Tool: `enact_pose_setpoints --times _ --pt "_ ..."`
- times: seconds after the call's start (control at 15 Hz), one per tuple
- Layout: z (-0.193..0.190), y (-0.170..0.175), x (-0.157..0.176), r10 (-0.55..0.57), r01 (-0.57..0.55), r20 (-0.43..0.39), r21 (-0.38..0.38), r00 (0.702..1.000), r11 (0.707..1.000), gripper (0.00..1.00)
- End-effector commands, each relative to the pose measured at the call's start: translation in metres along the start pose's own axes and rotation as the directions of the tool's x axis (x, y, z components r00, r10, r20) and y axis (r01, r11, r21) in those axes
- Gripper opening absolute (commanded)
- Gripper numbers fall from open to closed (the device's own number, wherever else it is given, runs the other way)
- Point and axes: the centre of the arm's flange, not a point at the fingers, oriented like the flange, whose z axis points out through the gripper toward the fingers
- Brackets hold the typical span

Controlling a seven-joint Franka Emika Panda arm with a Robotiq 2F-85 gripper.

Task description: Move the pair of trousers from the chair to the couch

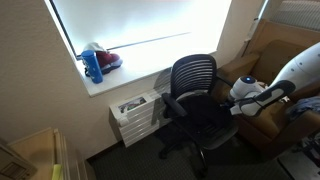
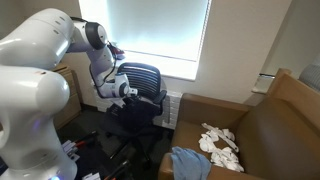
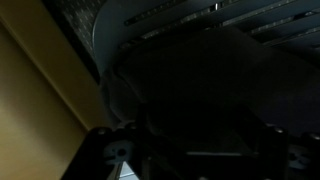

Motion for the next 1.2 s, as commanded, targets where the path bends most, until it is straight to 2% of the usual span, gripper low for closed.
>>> enact_pose_setpoints --times 0.0,0.53,0.6,0.67,0.73,0.87,1.0,1.13 --pt "0.005 0.001 0.002 -0.009 0.009 -0.017 0.014 1.000 1.000 0.59" --pt "0.004 -0.004 0.002 -0.021 0.021 -0.016 0.018 1.000 1.000 0.02" --pt "0.004 -0.004 0.002 -0.019 0.019 -0.013 0.021 1.000 1.000 0.01" --pt "0.001 -0.005 0.004 -0.001 0.000 0.032 0.055 0.999 0.998 0.00" --pt "-0.002 -0.008 0.005 0.009 -0.019 0.088 0.112 0.996 0.994 0.00" --pt "-0.032 -0.022 0.005 -0.004 -0.020 0.118 0.207 0.993 0.978 0.01" --pt "-0.081 -0.031 0.012 -0.029 0.000 0.083 0.326 0.996 0.945 0.01" --pt "-0.129 -0.037 0.019 -0.028 0.040 -0.036 0.411 0.999 0.911 0.01"
